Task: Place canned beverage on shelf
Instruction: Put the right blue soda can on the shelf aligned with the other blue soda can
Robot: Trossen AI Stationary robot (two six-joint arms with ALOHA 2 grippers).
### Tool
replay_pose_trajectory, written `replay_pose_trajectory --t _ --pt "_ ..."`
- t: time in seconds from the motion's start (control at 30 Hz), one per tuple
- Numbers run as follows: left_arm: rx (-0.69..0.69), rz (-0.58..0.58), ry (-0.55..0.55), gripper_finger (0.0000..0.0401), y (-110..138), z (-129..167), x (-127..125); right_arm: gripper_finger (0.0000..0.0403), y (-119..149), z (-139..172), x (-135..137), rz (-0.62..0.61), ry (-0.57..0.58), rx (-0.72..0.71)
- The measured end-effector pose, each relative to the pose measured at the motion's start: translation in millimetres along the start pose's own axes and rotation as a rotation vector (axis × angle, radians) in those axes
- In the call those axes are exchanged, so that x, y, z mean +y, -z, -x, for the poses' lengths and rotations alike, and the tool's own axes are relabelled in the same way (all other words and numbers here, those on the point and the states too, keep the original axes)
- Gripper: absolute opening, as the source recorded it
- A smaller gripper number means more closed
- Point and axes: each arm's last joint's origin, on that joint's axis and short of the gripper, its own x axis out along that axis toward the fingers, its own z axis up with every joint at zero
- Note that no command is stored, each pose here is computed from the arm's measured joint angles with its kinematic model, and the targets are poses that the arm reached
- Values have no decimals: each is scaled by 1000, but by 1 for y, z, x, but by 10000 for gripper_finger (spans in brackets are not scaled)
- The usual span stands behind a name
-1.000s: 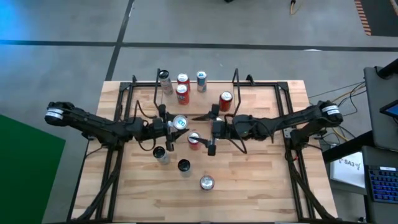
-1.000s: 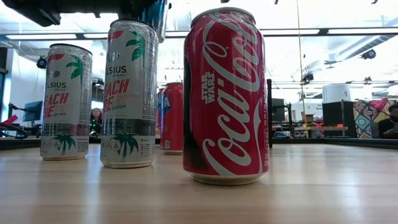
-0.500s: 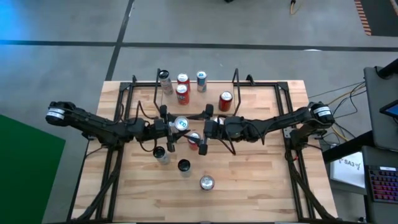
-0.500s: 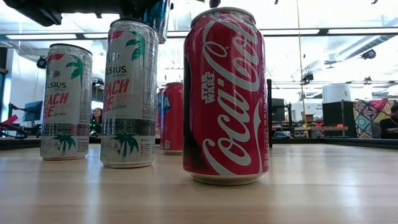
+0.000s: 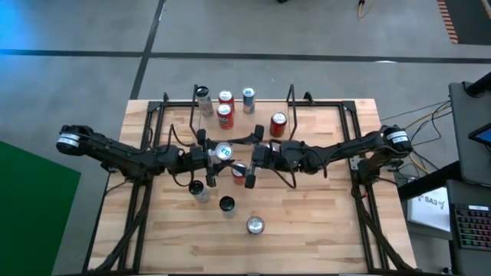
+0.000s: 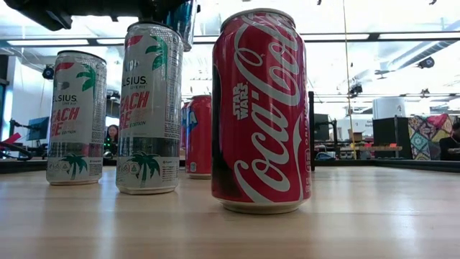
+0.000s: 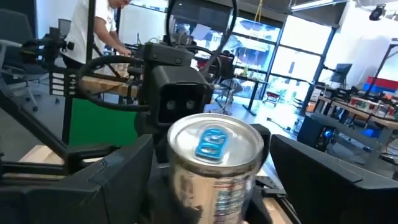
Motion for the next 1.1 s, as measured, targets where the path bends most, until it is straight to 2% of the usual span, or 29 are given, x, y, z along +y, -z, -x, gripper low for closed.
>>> replay_pose_trajectory --t 0.23,0.4,0.5,0.67,0.9,1.1 --pt "0 0 0 222 0 0 0 313 21 -16 2 1 9 8" --pt "0 1 -4 223 0 0 0 309 16 -25 0 13 31 -14" --pt "7 -2 -4 223 1 0 0 287 16 -27 -1 19 29 7" --pt "9 -2 1 227 1 0 0 217 15 -27 -2 3 25 17" --pt "17 36 -2 262 2 0 0 217 18 -27 -3 -20 26 50" --pt "8 48 -2 304 0 1 1 217 10 -22 -9 -28 40 61"
